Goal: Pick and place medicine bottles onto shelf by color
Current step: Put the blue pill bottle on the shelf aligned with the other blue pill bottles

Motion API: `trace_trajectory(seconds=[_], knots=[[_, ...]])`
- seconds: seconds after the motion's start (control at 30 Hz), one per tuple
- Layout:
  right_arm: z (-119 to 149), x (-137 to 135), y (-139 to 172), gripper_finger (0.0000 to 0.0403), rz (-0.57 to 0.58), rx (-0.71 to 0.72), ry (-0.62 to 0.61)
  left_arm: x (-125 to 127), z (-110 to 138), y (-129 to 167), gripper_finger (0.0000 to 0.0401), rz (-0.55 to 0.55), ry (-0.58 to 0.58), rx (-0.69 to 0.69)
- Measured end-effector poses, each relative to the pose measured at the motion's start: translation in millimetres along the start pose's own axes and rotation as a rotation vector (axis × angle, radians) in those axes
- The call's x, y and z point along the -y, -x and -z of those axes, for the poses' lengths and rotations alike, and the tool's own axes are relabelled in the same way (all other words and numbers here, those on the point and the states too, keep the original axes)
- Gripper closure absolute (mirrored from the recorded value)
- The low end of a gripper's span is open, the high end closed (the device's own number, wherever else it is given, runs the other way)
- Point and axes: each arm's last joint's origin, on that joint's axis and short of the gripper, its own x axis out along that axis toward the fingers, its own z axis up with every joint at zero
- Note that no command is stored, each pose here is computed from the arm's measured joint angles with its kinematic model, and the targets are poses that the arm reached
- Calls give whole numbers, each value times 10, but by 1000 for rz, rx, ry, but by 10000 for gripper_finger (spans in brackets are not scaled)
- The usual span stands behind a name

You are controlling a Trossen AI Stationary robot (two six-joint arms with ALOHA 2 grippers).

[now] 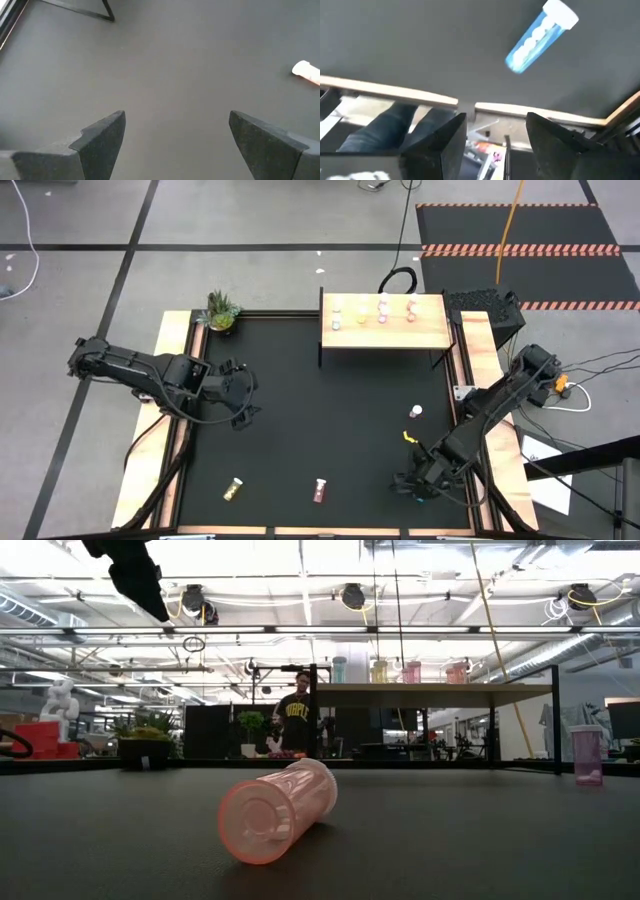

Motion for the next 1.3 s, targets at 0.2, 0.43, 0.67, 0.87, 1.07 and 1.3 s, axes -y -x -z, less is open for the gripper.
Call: trace_trajectory(seconds=[0.2, 0.43, 0.67, 0.87, 1.07, 1.3], knots=[[-38, 39, -101, 202, 83, 41, -23, 2, -4, 0, 45, 2, 18, 4], [-139, 101, -200, 202, 94, 51, -25, 0, -7, 0, 45, -5, 33, 9], [-320, 186, -438, 202, 34, -2, -5, 0, -7, 0, 45, -6, 77, 11], [-456, 308, -505, 203, 93, 49, -27, -1, -8, 0, 45, -7, 87, 12], [-535, 367, -561, 235, 93, 50, 7, -54, -34, -13, 45, -32, 128, 19], [-502, 285, -552, 288, -45, 85, 184, -136, -85, -34, 45, -51, 181, 37]])
